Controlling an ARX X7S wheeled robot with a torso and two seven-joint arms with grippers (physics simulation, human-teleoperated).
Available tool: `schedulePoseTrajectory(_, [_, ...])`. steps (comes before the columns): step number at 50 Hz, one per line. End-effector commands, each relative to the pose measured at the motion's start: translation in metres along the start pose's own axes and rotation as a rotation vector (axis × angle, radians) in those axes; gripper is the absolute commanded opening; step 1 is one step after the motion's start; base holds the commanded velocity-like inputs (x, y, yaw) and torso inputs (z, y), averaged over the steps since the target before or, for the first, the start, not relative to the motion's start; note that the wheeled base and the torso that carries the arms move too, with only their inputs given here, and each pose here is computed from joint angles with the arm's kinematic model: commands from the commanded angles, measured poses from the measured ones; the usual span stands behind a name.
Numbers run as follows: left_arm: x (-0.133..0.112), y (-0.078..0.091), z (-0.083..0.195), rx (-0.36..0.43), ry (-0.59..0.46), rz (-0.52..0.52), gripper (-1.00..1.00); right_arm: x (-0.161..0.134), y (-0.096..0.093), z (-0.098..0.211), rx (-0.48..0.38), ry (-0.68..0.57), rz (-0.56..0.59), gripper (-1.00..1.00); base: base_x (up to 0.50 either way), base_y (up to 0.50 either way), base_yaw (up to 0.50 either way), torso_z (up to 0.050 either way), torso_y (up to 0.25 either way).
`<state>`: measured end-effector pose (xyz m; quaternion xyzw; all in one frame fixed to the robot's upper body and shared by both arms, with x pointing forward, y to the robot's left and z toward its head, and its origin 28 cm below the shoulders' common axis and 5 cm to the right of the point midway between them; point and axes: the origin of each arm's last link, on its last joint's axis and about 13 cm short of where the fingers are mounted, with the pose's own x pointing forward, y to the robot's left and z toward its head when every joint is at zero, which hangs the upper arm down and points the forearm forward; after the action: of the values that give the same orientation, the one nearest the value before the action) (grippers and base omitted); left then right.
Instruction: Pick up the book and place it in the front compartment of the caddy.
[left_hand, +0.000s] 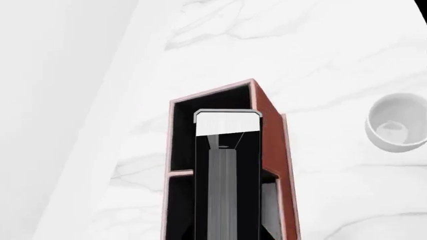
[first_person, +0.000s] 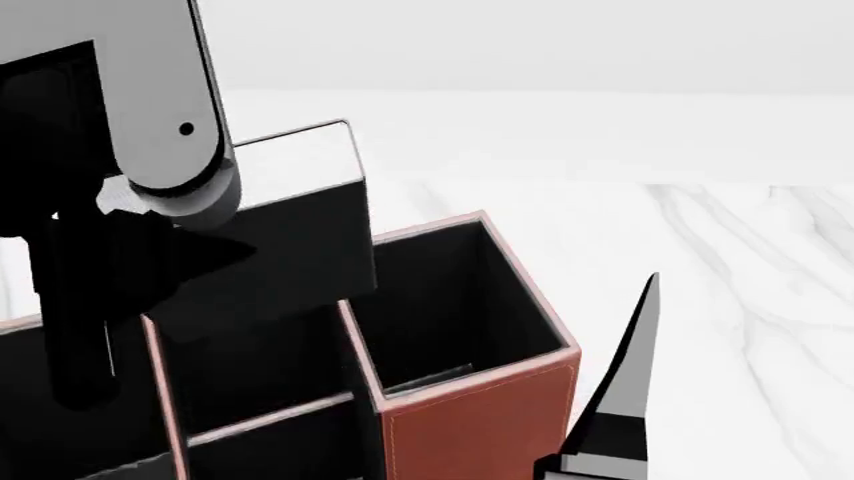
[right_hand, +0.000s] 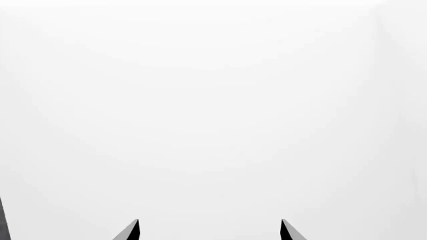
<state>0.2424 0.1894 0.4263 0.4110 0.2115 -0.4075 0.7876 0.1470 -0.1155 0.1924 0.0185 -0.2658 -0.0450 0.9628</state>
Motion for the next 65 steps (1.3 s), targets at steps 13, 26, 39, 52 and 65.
schedulePoseTrajectory(13, [0.001,0.018,-0.006,-0.042,0.028,0.118,-1.00,0.002,-0.002,0.003,-0.002,-0.032,-0.009,1.00,0.00,0.00,0.00,0.001,0.002])
schedulePoseTrajectory(26, [0.026,0.016,-0.022,-0.078,0.033,0.108,-1.00,0.001,-0.002,0.006,-0.005,-0.041,-0.007,1.00,0.00,0.00,0.00,0.000,0.001])
schedulePoseTrajectory(39, [0.044,0.025,-0.031,-0.102,0.030,0.111,-1.00,0.001,-0.003,0.006,-0.005,-0.043,-0.012,1.00,0.00,0.00,0.00,0.000,0.002])
schedulePoseTrajectory(52, [0.065,0.020,-0.046,-0.123,0.049,0.078,-1.00,0.002,-0.002,0.004,-0.011,-0.039,-0.012,1.00,0.00,0.00,0.00,0.000,0.002])
schedulePoseTrajectory(65, [0.078,0.017,-0.057,-0.133,0.054,0.062,-1.00,0.002,-0.003,0.003,-0.013,-0.035,-0.012,1.00,0.00,0.00,0.00,0.001,0.002])
